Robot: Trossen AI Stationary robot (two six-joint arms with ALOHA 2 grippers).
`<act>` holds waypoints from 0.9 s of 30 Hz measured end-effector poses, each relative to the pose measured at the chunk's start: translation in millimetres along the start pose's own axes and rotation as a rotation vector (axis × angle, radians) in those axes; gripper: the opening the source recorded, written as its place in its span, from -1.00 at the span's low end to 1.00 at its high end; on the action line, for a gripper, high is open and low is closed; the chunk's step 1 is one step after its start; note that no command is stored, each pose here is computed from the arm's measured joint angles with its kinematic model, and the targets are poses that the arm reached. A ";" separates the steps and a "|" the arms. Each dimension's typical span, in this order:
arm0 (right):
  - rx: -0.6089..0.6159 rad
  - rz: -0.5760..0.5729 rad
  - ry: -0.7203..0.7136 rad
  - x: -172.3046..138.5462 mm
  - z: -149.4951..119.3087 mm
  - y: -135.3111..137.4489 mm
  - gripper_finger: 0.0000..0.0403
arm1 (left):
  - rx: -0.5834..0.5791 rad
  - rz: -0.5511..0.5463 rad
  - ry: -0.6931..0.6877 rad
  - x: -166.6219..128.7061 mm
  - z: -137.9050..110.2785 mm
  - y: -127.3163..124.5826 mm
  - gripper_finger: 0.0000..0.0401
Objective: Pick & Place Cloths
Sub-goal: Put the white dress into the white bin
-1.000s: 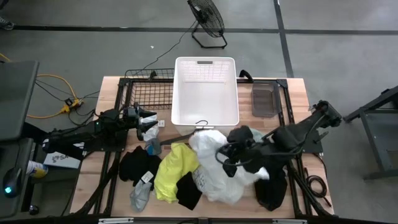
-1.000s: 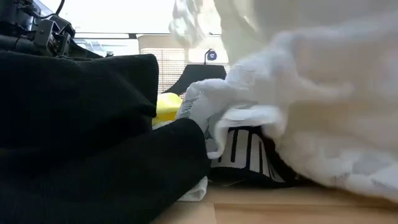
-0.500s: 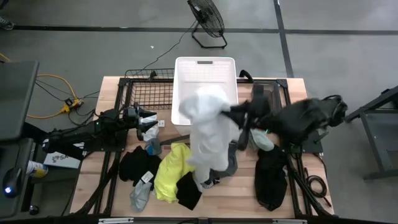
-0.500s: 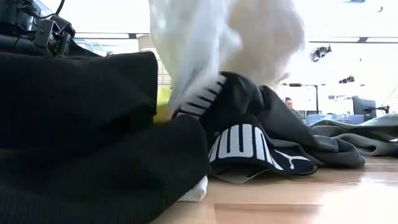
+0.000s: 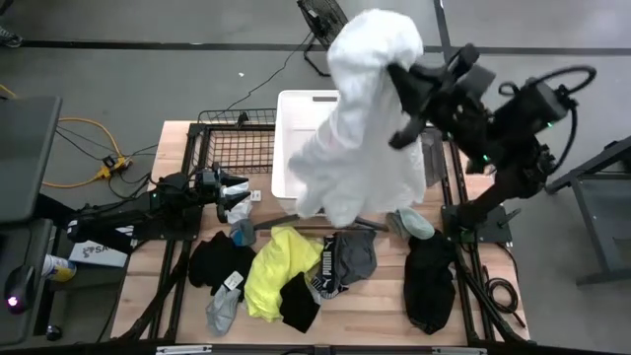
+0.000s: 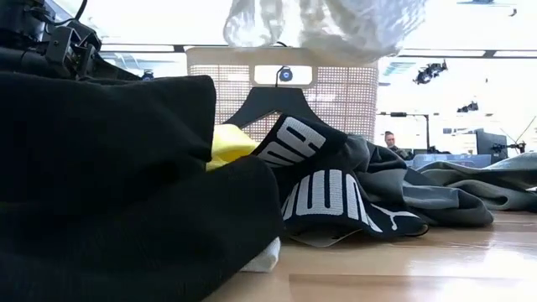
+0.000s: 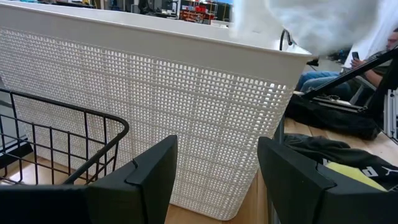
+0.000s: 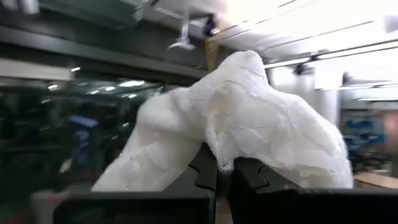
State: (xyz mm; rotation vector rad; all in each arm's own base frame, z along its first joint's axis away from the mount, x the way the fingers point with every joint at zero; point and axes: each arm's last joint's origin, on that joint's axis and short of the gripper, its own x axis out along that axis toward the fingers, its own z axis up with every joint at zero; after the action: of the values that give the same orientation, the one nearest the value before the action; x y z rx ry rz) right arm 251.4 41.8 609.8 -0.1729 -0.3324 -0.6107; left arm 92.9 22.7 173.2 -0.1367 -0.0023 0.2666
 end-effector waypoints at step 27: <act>0.355 0.351 -0.338 112.1 -58.2 -98.3 -0.98 | 0.000 0.000 0.000 0.0 0.0 0.0 0.09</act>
State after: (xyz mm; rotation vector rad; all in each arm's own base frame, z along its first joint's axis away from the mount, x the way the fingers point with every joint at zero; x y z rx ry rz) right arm 294.6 -112.2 601.4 0.0104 -0.7138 -0.1660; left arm 92.9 22.7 173.2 -0.1367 -0.0023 0.2662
